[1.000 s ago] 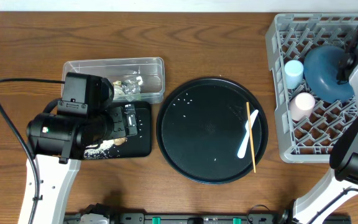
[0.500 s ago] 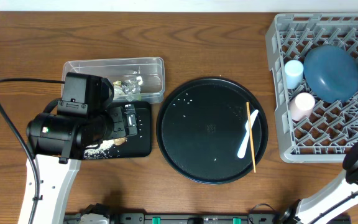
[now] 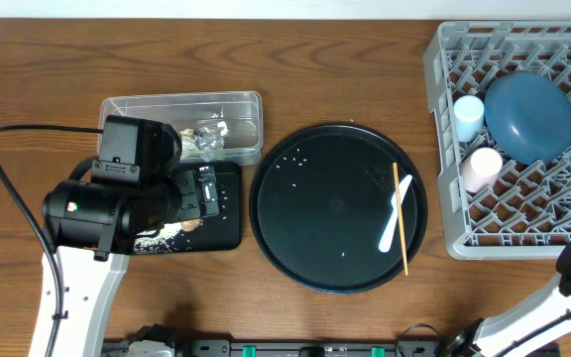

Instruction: Sort waste into correct bins and load items into the dishwasher rack

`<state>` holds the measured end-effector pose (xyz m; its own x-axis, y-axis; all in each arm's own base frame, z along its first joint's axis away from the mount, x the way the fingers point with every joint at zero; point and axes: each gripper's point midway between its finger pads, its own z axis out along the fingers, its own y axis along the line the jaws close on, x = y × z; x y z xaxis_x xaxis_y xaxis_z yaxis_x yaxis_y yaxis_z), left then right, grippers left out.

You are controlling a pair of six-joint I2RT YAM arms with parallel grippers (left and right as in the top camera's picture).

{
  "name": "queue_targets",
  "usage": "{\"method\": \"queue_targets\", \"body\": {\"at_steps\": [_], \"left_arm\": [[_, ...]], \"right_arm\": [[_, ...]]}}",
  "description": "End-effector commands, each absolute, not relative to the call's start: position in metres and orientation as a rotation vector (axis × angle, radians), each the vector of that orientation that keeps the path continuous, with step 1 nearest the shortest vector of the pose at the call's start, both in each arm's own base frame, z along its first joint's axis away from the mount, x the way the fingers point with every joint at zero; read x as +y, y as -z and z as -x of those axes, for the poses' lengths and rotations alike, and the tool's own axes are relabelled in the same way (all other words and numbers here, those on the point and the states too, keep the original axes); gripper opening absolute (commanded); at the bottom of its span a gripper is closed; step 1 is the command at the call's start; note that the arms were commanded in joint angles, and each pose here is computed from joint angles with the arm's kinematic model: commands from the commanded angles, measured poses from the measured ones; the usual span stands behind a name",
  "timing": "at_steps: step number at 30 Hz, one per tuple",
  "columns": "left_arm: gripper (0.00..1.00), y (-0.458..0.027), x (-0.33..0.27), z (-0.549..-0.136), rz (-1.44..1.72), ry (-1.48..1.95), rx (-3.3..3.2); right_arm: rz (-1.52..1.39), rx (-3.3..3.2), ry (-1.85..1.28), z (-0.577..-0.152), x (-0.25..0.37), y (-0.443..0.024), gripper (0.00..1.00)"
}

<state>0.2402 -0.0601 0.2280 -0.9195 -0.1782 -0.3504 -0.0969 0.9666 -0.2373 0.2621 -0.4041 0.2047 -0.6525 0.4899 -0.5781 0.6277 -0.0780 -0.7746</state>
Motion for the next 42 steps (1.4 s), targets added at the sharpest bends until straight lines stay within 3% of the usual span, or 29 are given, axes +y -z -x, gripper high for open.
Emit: {"method": "queue_targets", "body": {"at_steps": [1, 14, 21, 29, 42], "left_arm": [[0.98, -0.229, -0.058, -0.241, 0.196, 0.288, 2.737], [0.98, -0.229, -0.058, -0.241, 0.196, 0.288, 2.737], [0.98, -0.229, -0.058, -0.241, 0.196, 0.288, 2.737], [0.98, -0.229, -0.058, -0.241, 0.196, 0.288, 2.737], [0.98, -0.229, -0.058, -0.241, 0.196, 0.288, 2.737]], "right_arm": [[-1.281, 2.035, 1.805, -0.26, -0.413, -0.209, 0.01], [-1.217, 2.172, 1.709, -0.277, -0.414, -0.17, 0.01], [-1.006, 2.288, 1.716, -0.32, -0.395, -0.147, 0.01], [-0.778, 2.292, 1.707, -0.375, -0.356, -0.153, 0.01], [-0.652, 2.345, 1.666, -0.399, -0.312, -0.144, 0.01]]}}
